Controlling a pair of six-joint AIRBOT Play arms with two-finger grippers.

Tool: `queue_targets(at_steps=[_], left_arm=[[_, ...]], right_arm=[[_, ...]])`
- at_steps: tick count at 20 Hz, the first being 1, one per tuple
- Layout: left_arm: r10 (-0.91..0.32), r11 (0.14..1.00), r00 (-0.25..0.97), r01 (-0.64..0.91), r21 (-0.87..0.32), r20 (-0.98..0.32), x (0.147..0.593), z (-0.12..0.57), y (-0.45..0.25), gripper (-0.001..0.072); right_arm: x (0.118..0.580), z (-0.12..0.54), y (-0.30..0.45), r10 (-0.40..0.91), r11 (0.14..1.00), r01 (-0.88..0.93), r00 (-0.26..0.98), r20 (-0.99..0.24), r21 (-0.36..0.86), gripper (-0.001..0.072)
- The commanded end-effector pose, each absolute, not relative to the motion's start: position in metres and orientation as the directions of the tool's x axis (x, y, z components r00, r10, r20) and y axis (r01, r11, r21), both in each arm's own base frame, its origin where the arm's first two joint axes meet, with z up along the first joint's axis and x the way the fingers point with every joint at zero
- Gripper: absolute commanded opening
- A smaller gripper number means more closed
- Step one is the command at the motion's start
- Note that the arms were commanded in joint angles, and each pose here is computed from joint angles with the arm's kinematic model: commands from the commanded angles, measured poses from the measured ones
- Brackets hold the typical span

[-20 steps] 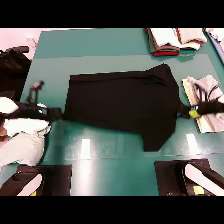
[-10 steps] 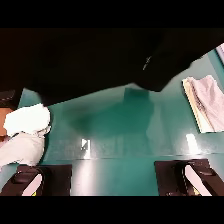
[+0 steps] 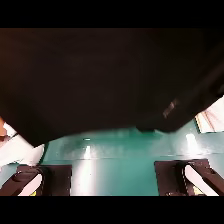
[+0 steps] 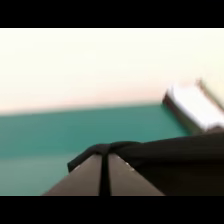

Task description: Fold the shirts.

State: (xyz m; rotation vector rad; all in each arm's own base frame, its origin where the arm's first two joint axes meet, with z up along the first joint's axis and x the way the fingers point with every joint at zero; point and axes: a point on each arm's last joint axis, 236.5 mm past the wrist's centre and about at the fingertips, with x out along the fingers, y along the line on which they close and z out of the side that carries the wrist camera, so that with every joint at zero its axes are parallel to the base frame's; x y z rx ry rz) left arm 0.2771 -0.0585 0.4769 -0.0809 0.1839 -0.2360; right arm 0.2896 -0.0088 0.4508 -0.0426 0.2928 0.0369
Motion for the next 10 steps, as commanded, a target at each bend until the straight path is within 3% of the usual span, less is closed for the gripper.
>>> queue_targets(at_steps=[1, 4, 7, 10], left_arm=[[-0.269, 0.963, 0.774, 0.209, -0.169, -0.573, 0.353, 0.341, -0.069, 0.0026], [-0.319, 0.948, 0.527, 0.179, -0.263, -0.788, 0.404, 0.201, -0.085, 0.0026], [-0.32, 0.947, 0.307, 0.114, -0.299, -0.896, 0.423, 0.079, -0.088, 0.0026], [-0.306, 0.952, 0.3, 0.1, -0.289, -0.903, 0.457, 0.023, -0.086, 0.0026]], right_arm=[[0.345, 0.349, -0.022, 0.069, 0.998, -0.049, 0.818, -0.571, 0.05, 0.0011], [0.387, 0.232, -0.021, 0.133, 0.991, -0.06, 0.601, -0.788, 0.122, 0.0012], [0.413, 0.118, -0.005, 0.197, 0.98, -0.062, 0.372, -0.907, 0.188, 0.0012], [0.452, 0.052, -0.008, 0.207, 0.977, -0.012, 0.321, -0.924, 0.214, 0.0011]])
